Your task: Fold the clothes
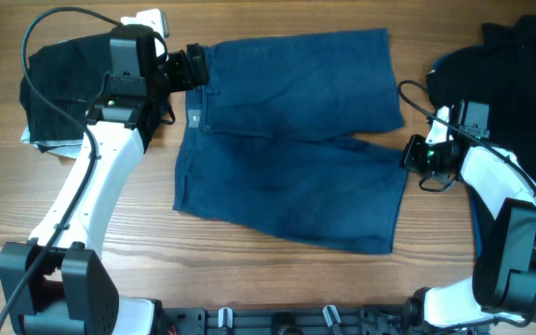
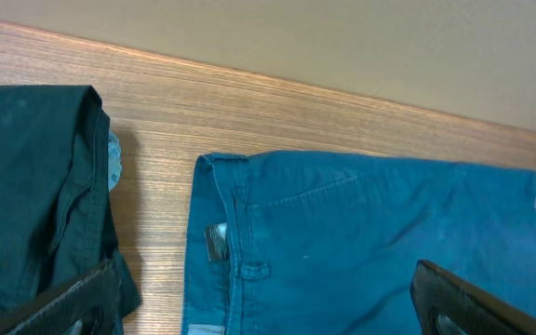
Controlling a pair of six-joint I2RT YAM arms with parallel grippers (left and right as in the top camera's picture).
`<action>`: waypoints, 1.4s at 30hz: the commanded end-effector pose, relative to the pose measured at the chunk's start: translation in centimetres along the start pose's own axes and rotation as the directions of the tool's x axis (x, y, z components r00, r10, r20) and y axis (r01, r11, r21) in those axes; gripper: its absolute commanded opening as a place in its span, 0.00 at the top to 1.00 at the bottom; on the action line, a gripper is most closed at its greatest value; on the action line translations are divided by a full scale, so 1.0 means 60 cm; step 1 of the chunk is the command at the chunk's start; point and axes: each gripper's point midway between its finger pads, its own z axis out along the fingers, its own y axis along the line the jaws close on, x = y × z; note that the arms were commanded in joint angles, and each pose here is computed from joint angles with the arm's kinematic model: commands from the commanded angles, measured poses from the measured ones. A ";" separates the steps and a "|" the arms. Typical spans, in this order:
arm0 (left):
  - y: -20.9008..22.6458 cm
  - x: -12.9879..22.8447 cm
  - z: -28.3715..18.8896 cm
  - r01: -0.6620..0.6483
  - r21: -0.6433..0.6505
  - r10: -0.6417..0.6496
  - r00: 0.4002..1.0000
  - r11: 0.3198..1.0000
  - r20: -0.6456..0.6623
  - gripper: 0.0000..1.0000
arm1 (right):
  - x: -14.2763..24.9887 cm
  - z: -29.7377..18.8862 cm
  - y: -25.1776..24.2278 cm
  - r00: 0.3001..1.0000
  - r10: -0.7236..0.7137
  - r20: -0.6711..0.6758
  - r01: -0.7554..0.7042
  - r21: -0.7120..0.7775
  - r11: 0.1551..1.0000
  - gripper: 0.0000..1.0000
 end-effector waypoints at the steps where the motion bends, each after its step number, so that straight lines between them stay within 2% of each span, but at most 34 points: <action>1: 0.002 -0.003 -0.001 0.006 -0.003 -0.006 1.000 1.000 0.006 0.00 | -0.027 -0.004 -0.007 0.996 -0.047 0.072 0.045 0.028 0.999 0.96; 5: 0.002 -0.003 -0.001 0.006 -0.003 -0.006 1.000 1.000 0.006 0.00 | -0.061 -0.009 -0.014 0.986 -0.065 0.156 0.055 0.067 0.996 0.96; 6: 0.002 -0.003 -0.001 0.006 -0.003 -0.006 1.000 1.000 0.006 0.00 | -0.068 -0.010 -0.013 0.983 -0.068 0.173 0.058 0.067 0.996 0.94; 7: 0.002 -0.003 -0.001 0.006 -0.003 -0.006 1.000 1.000 0.006 0.00 | -0.072 -0.011 -0.012 0.981 -0.070 0.183 0.059 0.065 0.996 0.85; 9: 0.002 -0.003 -0.001 0.006 -0.003 -0.006 1.000 1.000 0.006 0.00 | -0.076 -0.013 -0.007 0.980 -0.071 0.185 0.062 0.053 0.997 0.42; 11: 0.002 -0.003 -0.001 0.006 -0.003 -0.006 1.000 1.000 0.006 0.00 | -0.065 -0.014 -0.009 0.987 -0.064 0.150 0.056 0.060 0.997 0.05; 12: 0.002 -0.003 -0.001 0.006 -0.003 -0.006 1.000 1.000 0.006 0.00 | -0.058 -0.016 -0.011 0.990 -0.058 0.127 0.050 0.065 0.997 0.00; 18: 0.002 -0.003 -0.001 0.006 -0.003 -0.006 1.000 1.000 0.006 0.00 | -0.058 -0.087 0.016 0.991 -0.109 0.073 0.106 0.051 0.993 0.00; 22: 0.002 -0.003 -0.001 0.006 -0.003 -0.006 1.000 1.000 0.006 0.00 | -0.046 -0.151 0.086 0.987 -0.125 0.101 0.139 -0.141 0.980 0.00; 24: 0.002 -0.003 -0.001 0.006 -0.003 -0.006 1.000 1.000 0.006 0.00 | -0.016 -0.162 0.099 0.996 -0.082 0.038 0.088 -0.192 0.978 0.00; 27: 0.002 -0.003 -0.001 0.006 -0.003 -0.006 1.000 1.000 0.006 0.00 | 0.038 -0.152 0.056 0.994 0.024 -0.103 -0.030 -0.060 0.998 0.01; 28: 0.002 -0.003 -0.001 0.006 -0.003 -0.006 1.000 1.000 0.006 0.00 | 0.055 -0.150 0.041 0.989 0.064 -0.136 -0.066 -0.011 0.998 0.04; 31: 0.002 -0.003 -0.001 0.006 -0.003 -0.006 1.000 1.000 0.006 0.00 | 0.089 -0.140 0.031 0.975 0.095 -0.200 -0.094 0.015 0.995 0.13; 37: 0.002 -0.003 -0.001 0.006 -0.003 -0.006 1.000 1.000 0.006 0.00 | 0.152 -0.124 0.004 0.937 0.193 -0.293 -0.169 0.103 0.980 0.26; 40: 0.002 -0.003 -0.001 0.006 -0.003 -0.006 1.000 1.000 0.006 0.00 | 0.174 -0.118 -0.017 0.918 0.255 -0.304 -0.208 0.178 0.962 0.28; 42: 0.002 -0.003 -0.001 0.006 -0.003 -0.006 1.000 1.000 0.006 0.00 | 0.179 -0.118 -0.017 0.906 0.289 -0.309 -0.238 0.192 0.952 0.34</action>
